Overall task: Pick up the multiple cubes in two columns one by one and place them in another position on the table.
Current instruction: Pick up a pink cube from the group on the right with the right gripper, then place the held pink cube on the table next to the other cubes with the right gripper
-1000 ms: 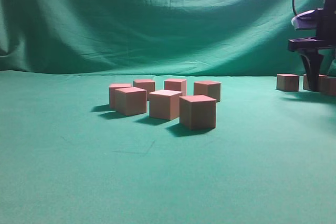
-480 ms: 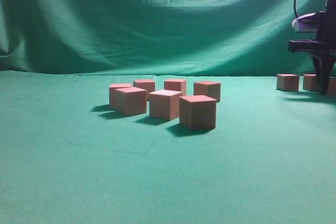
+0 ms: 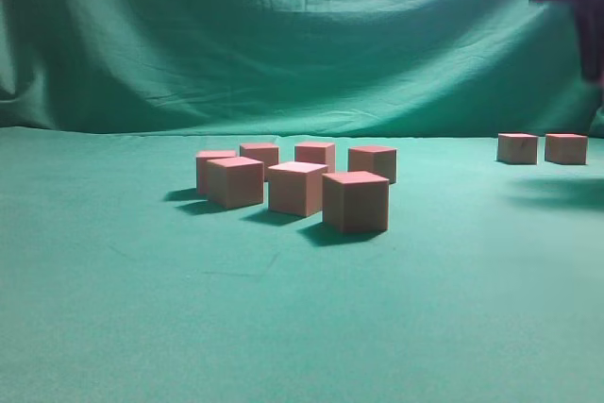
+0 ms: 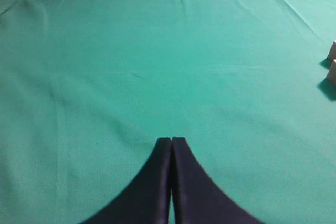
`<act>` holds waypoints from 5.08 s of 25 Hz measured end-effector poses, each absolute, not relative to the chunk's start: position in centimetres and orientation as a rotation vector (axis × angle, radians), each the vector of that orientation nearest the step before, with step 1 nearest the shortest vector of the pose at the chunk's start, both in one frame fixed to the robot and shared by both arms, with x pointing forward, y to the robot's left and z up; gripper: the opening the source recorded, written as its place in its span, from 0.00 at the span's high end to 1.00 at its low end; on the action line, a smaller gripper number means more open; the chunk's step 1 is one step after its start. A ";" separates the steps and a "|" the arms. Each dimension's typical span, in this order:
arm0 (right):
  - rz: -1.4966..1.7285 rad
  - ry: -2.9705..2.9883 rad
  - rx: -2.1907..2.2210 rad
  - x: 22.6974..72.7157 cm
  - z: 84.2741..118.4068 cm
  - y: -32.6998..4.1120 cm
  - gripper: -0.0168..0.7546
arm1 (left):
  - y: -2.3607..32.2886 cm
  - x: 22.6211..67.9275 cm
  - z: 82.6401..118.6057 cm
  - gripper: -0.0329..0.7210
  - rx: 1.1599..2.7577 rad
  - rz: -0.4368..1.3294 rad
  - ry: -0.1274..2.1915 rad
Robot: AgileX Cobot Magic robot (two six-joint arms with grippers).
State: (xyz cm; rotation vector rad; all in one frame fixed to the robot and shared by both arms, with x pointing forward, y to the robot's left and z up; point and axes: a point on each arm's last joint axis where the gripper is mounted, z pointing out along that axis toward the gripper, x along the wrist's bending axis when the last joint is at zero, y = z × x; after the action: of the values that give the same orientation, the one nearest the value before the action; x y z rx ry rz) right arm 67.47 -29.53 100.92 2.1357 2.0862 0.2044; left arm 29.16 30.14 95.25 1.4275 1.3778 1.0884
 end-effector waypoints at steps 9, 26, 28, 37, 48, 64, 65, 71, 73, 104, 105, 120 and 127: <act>0.459 2.015 1.975 61.4 113.2 -27.6 0.65 | 30.1 29.2 95.3 0.96 1.427 1.088 1.378; 0.524 2.356 1.746 46.8 111.9 -20.0 0.65 | 30.1 29.2 95.3 0.96 1.427 1.088 1.378; 0.465 2.445 1.705 45.8 109.8 -18.8 0.65 | 30.1 29.2 95.3 0.96 1.427 1.088 1.378; 0.552 2.691 1.446 41.6 104.8 -13.1 0.65 | 30.1 29.2 95.3 0.96 1.427 1.088 1.378; 0.467 2.848 1.153 41.6 100.0 -8.1 0.65 | 30.1 29.2 95.3 0.96 1.427 1.088 1.378; 0.432 2.808 1.028 43.7 96.2 -6.6 0.65 | 30.1 29.2 95.3 0.96 1.427 1.088 1.378; 0.434 2.807 1.027 43.8 95.9 -6.5 0.65 | 30.1 29.2 95.3 0.96 1.427 1.088 1.378; 0.397 2.814 1.025 44.2 94.6 -6.2 0.65 | 30.1 29.2 95.3 0.96 1.427 1.088 1.378; 0.390 2.811 1.024 44.2 94.4 -6.2 0.65 | 30.1 29.2 95.3 0.96 1.427 1.088 1.378; 0.366 2.784 0.973 44.9 93.3 -6.0 0.65 | 30.1 29.2 95.3 0.96 1.427 1.088 1.378; 0.366 2.784 0.973 44.9 93.3 -6.0 0.65 | 30.1 29.2 95.3 0.96 1.427 1.088 1.378; 0.370 2.767 1.031 45.0 93.2 -6.0 0.28 | 30.1 29.2 95.3 0.96 1.427 1.088 1.378; 0.327 2.760 1.062 44.6 95.9 -6.7 0.24 | 30.1 29.2 95.3 0.96 1.427 1.088 1.378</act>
State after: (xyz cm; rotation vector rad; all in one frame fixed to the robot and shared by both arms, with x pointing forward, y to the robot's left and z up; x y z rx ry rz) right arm 44.55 -6.68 95.90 1.0616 2.7601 0.3266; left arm 29.16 30.14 95.25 1.4275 1.3778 1.0884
